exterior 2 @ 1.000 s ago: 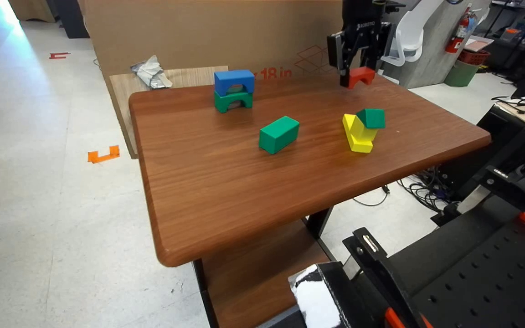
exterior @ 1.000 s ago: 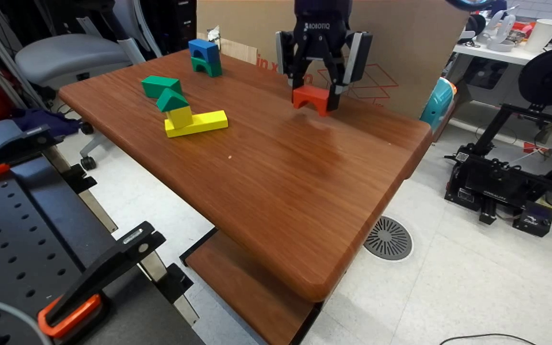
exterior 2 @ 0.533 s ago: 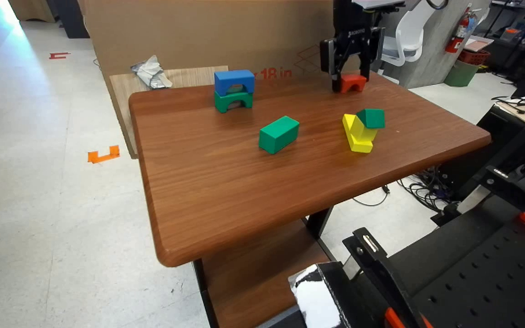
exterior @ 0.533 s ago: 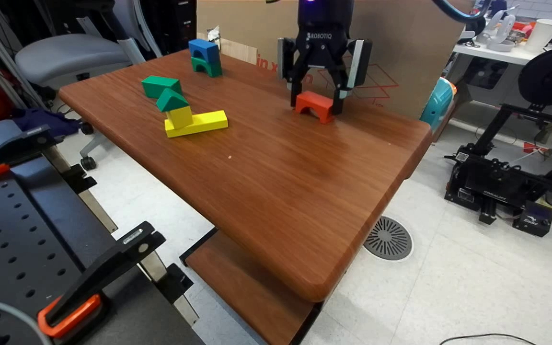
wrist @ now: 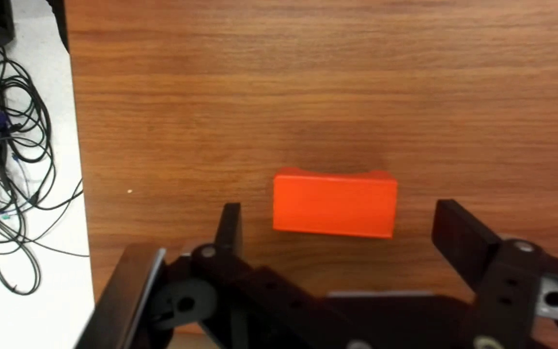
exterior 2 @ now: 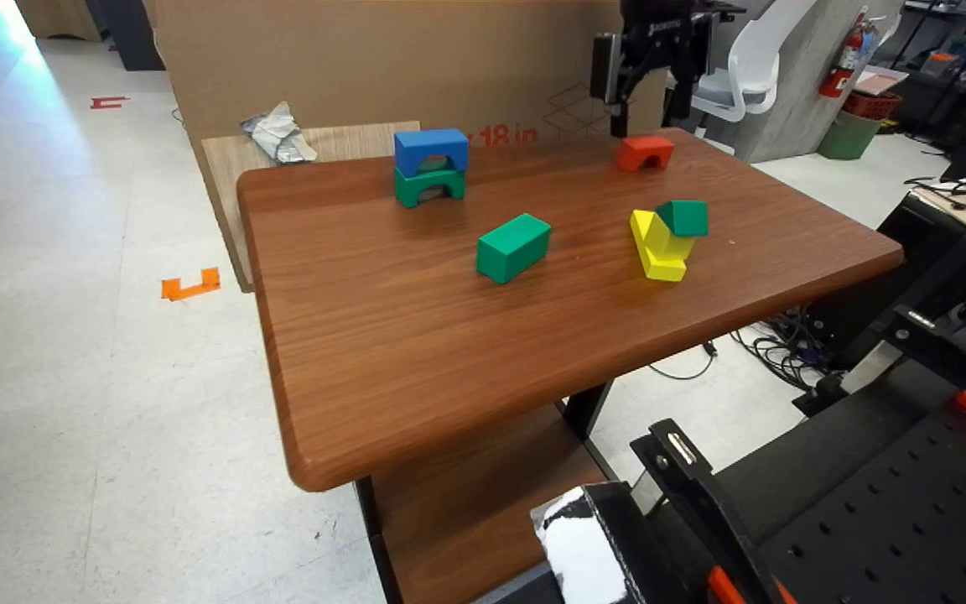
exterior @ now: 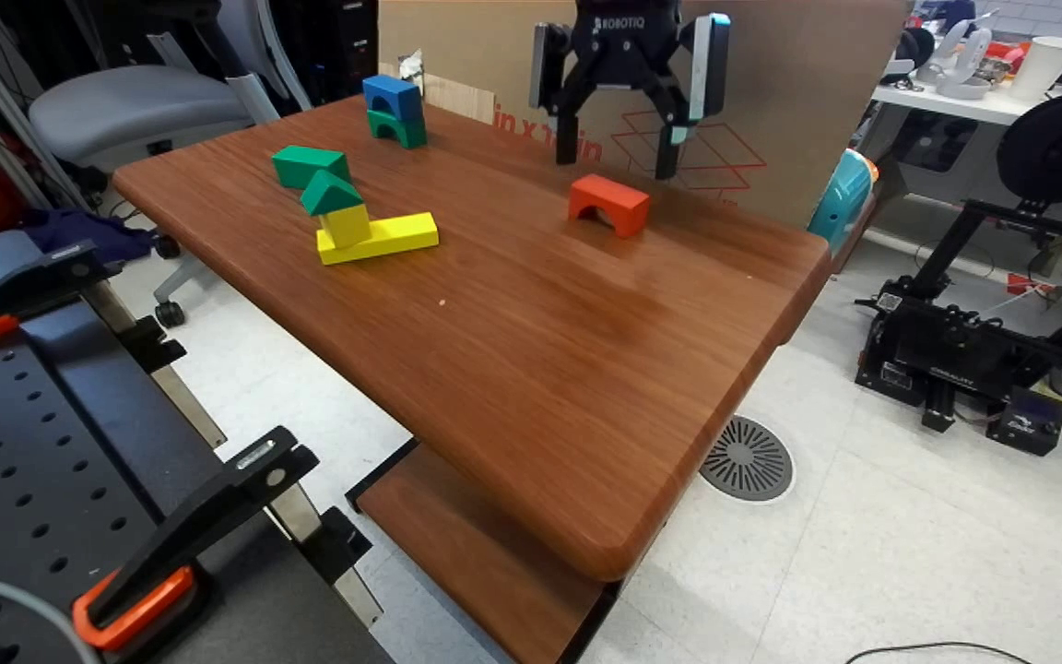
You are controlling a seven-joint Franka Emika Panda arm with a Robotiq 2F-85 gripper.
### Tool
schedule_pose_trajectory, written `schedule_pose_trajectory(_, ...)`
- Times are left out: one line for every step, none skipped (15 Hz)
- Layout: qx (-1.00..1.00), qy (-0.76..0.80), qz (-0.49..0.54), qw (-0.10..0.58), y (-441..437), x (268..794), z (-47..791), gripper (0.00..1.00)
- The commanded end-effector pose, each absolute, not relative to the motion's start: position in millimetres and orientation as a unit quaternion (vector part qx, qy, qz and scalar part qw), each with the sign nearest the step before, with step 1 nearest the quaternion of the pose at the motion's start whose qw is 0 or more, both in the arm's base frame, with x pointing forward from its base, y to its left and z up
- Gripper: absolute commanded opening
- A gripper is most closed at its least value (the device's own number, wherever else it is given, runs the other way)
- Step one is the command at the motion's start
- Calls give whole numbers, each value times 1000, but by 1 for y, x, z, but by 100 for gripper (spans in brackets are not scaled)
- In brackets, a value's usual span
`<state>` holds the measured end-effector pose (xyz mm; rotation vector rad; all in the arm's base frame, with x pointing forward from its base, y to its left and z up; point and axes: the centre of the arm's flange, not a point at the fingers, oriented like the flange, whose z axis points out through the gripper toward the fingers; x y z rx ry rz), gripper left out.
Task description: Move the orange block backwards
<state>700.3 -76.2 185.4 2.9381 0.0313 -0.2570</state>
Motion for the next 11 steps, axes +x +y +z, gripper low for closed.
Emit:
schedule_pose_trajectory(995,6,-51,84,-70,646,256,100)
schedule_pose_trajectory(996,4,-45,78,-69,639,273,100)
schedule_pose_trajectory(997,3,-39,70,-67,631,289,100)
schedule_pose_trajectory(997,-8,-36,60,-66,621,305,100)
schedule_pose_trajectory(995,3,-50,82,-72,667,272,100)
schedule_pose_trajectory(996,1,-46,78,-70,657,287,100)
schedule_pose_trajectory(996,0,-43,75,-69,649,297,100)
schedule_pose_trajectory(996,-1,-43,73,-68,644,302,100)
schedule_pose_trajectory(996,-1,-45,72,-68,640,303,100)
schedule_pose_trajectory(996,-1,-47,72,-67,638,301,100)
schedule_pose_trajectory(996,-1,-48,71,-67,637,299,100)
